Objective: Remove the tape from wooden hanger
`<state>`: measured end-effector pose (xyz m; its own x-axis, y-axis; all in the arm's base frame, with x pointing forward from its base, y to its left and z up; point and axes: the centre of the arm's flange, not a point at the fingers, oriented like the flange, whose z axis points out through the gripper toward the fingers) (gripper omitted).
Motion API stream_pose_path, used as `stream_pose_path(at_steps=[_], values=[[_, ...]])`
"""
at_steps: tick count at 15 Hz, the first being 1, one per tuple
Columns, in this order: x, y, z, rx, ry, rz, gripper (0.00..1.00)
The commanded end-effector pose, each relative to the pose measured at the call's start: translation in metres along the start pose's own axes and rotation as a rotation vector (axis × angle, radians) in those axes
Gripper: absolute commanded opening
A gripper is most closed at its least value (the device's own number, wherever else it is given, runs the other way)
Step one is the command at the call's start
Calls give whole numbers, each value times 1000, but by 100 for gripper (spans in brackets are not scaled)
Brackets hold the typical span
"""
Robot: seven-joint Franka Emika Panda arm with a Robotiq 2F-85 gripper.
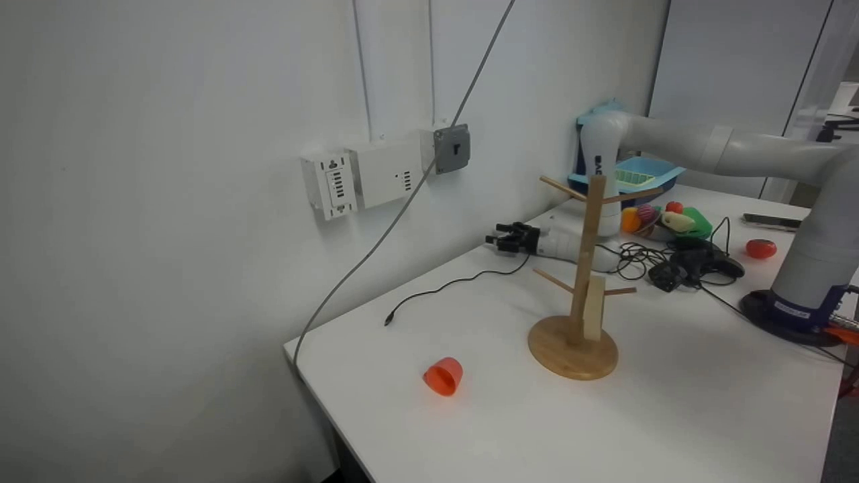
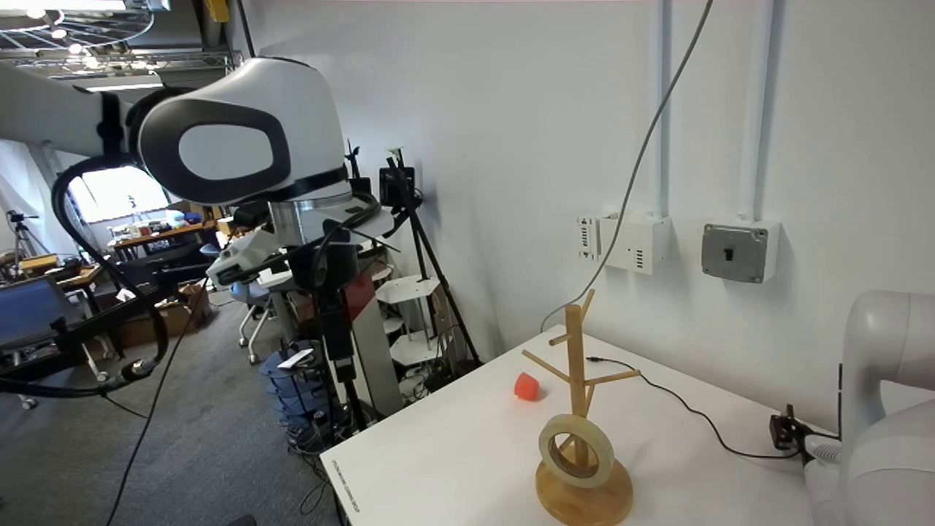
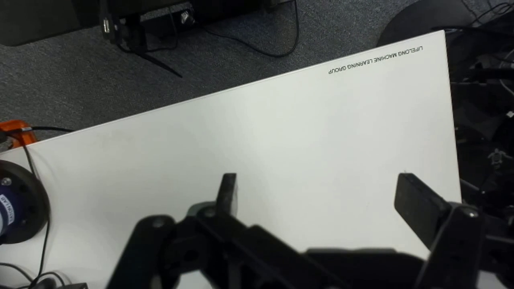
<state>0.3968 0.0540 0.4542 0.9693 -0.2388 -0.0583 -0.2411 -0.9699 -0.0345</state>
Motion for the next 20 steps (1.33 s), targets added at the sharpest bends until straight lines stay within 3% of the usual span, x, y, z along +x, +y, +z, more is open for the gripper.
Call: stream_pose_path(at_steps=[1, 8, 20], values=[[0, 0, 0, 0, 0, 0, 100], [2, -1, 6, -22, 67, -34, 100], [1, -3, 9, -12, 36, -18, 100]])
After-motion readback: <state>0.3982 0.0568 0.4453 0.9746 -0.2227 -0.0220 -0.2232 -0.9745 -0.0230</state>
